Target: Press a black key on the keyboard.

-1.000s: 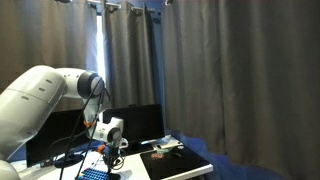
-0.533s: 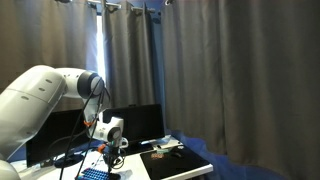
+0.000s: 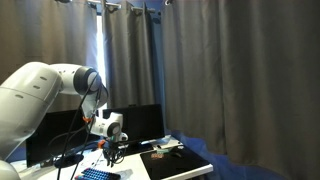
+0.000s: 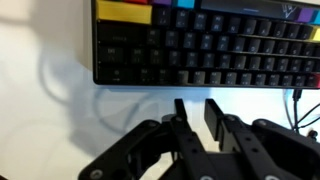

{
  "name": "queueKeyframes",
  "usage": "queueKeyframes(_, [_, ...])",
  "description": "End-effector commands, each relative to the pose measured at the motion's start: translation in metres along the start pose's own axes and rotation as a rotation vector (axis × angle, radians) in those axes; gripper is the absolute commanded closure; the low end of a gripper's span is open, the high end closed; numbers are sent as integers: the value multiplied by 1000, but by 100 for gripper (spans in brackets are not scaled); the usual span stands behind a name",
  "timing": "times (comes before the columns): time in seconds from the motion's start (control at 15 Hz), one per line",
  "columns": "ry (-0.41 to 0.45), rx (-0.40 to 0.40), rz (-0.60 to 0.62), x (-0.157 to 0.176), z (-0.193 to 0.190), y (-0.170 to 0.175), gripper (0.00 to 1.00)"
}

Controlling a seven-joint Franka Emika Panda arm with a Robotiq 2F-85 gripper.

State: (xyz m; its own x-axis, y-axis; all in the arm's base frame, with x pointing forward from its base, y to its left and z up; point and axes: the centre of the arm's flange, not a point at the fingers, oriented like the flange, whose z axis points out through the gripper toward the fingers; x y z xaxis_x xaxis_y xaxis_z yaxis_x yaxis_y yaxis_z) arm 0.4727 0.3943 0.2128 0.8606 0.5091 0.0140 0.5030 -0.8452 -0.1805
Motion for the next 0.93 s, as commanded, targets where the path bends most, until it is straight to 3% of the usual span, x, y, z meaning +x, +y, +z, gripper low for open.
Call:
queueKeyframes(0.0, [-38, -12, -31, -19, -31, -5, 40])
queueKeyframes(0.4, [-9, -30, -33, -43, -82, 1, 1])
queueKeyframes(0.87, [62, -59, -30, -85, -146, 10, 0])
